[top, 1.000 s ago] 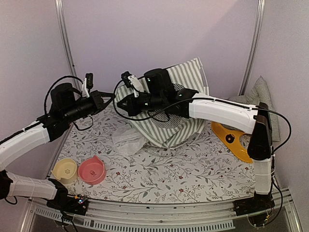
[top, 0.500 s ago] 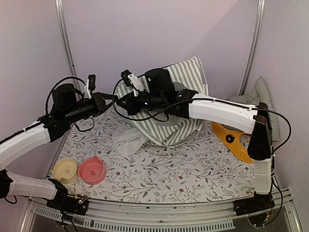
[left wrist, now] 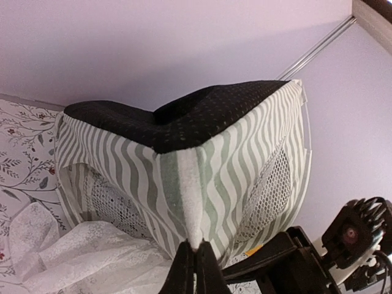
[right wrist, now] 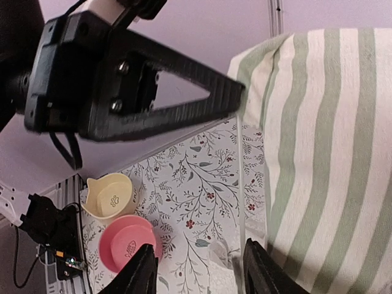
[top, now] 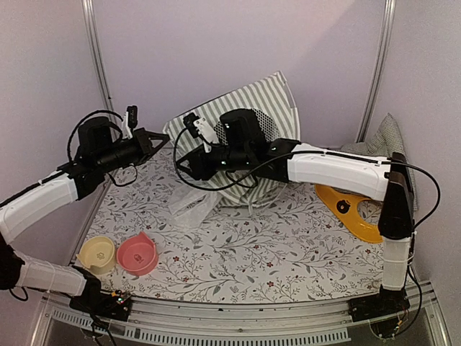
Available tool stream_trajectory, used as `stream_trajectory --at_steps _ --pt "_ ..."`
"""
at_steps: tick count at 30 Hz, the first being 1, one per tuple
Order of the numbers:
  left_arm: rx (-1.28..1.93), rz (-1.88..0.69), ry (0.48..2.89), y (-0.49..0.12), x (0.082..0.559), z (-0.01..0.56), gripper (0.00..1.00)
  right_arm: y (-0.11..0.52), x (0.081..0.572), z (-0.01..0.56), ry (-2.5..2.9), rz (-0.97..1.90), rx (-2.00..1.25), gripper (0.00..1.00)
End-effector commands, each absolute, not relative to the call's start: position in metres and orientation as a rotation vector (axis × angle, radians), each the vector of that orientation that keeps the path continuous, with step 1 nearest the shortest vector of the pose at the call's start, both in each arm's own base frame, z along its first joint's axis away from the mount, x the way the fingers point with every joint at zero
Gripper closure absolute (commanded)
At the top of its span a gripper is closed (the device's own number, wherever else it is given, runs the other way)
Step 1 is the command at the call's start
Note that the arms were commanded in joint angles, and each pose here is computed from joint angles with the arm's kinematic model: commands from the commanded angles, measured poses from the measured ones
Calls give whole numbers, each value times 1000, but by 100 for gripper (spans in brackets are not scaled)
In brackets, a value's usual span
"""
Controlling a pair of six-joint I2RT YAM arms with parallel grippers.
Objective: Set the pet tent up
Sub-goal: Insert the tent pole into the pole socket of the pet tent, then adjust the tent.
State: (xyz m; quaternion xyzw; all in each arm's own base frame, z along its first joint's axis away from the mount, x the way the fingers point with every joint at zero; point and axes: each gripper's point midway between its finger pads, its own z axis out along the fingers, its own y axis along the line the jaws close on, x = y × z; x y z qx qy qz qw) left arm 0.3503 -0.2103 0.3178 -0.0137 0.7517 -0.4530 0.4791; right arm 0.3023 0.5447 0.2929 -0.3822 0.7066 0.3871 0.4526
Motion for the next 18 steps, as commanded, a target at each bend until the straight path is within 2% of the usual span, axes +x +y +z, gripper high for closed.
stream_trajectory --at_steps 1,8,12,15,18 --pt "-57 -1122 1767 -181 367 348 100 516 282 342 1627 932 -972 46" --pt "-152 -1242 1758 -130 391 348 100 436 277 355 1461 623 -936 25" --pt "-193 -1287 1740 -108 401 351 100 377 276 304 1305 378 -988 11" --pt "-199 -1285 1740 -100 404 355 100 347 287 269 1226 281 -1022 11" --pt "-207 -1296 1736 -94 404 358 100 325 310 242 1217 257 -1012 15"
